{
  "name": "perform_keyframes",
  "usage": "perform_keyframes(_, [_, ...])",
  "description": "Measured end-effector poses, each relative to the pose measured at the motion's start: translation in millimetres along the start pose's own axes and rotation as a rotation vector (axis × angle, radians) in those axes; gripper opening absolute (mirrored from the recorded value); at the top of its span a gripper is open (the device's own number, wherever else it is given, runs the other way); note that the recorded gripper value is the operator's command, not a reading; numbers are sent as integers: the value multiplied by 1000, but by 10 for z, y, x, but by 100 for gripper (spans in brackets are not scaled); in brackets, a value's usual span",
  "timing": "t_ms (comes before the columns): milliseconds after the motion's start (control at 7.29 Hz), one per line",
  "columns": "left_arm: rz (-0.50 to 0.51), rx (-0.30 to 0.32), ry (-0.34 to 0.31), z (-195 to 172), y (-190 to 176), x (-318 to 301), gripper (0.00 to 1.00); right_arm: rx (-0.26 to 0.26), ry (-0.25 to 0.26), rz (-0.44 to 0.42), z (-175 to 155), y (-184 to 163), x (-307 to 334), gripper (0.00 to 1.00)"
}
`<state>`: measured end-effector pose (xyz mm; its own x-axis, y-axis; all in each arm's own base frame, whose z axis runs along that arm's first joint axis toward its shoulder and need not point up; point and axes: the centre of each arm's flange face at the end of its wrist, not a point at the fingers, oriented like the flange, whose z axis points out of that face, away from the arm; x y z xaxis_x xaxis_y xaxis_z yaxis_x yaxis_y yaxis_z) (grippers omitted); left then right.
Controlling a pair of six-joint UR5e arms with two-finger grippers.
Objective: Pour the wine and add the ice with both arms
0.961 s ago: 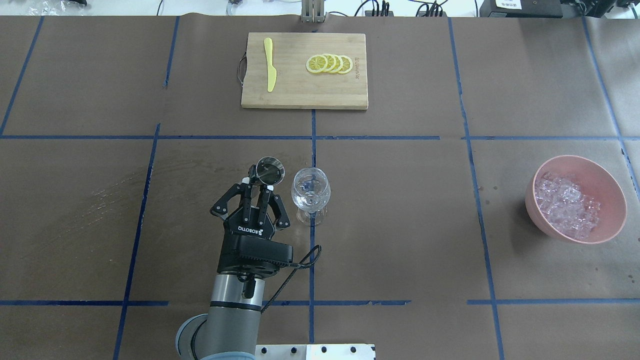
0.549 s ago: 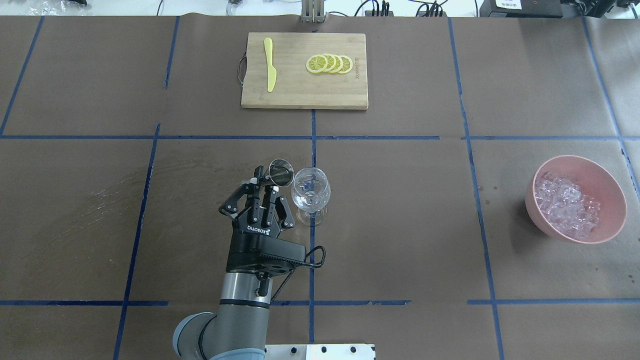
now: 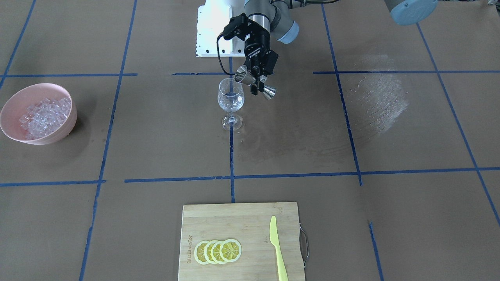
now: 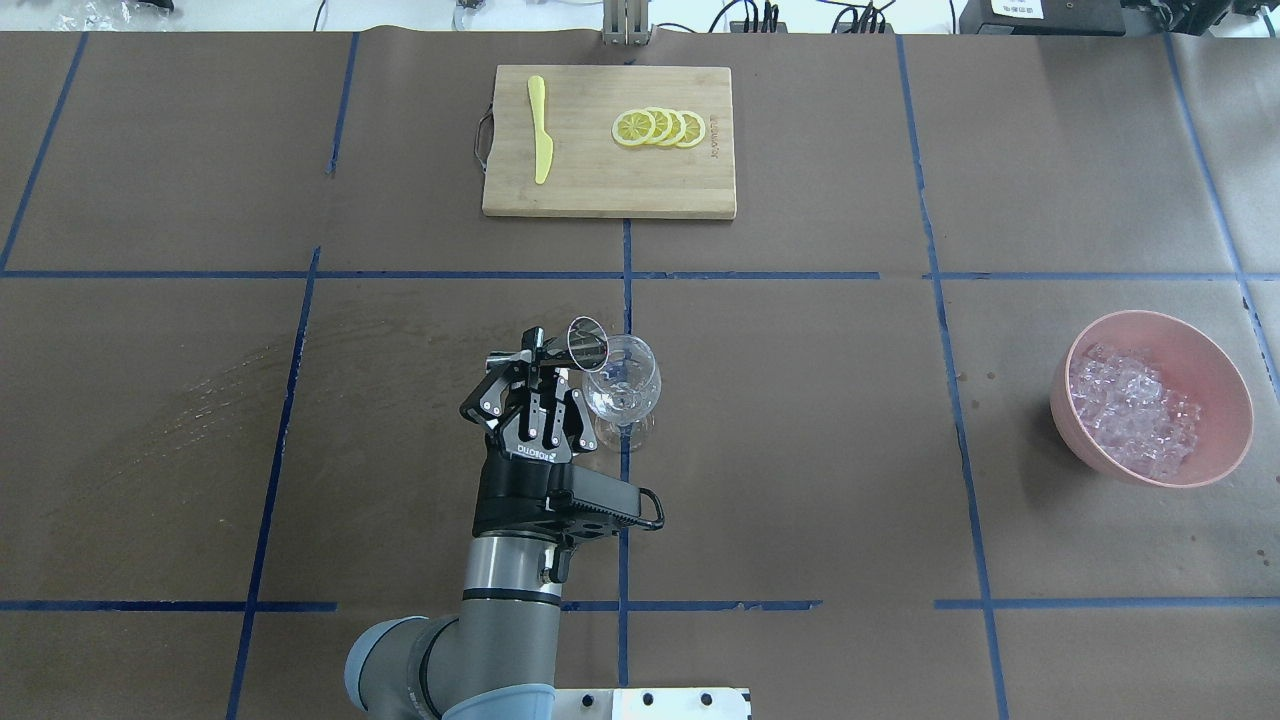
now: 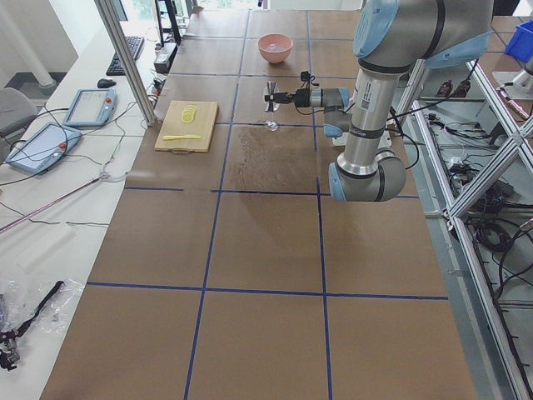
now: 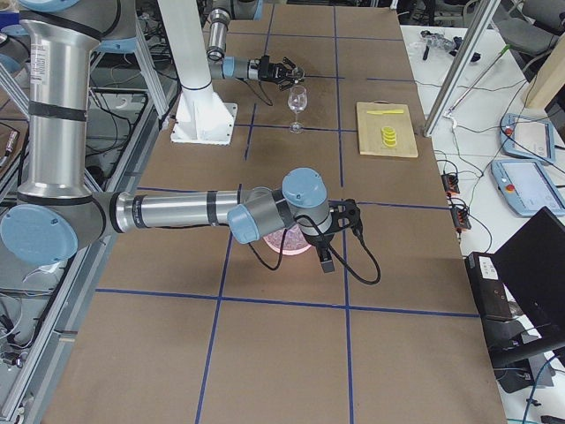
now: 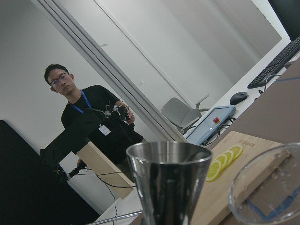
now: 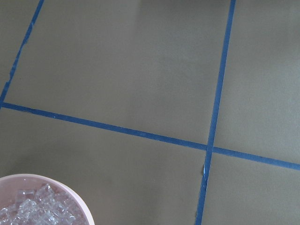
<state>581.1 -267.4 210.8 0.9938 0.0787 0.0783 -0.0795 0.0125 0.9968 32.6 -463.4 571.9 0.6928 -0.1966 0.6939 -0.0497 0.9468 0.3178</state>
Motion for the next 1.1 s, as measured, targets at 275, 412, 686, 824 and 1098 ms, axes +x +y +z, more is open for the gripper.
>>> perform_keyframes(275, [130, -2, -10, 46, -33, -47, 0, -2, 0, 3, 7, 2, 7, 100])
perform_keyframes(412, [183, -2, -16, 58, -57, -82, 0, -4, 1, 5, 18, 6, 19, 100])
perform_keyframes(686, [282, -3, -26, 72, -77, -121, 0, -8, 1, 9, 41, 14, 43, 100])
perform_keyframes(824, [327, -5, -34, 76, -80, -136, 0, -10, 2, 11, 49, 15, 52, 100])
perform_keyframes(1098, [406, -10, -59, 75, -92, -166, 0, -12, 2, 22, 59, 18, 61, 100])
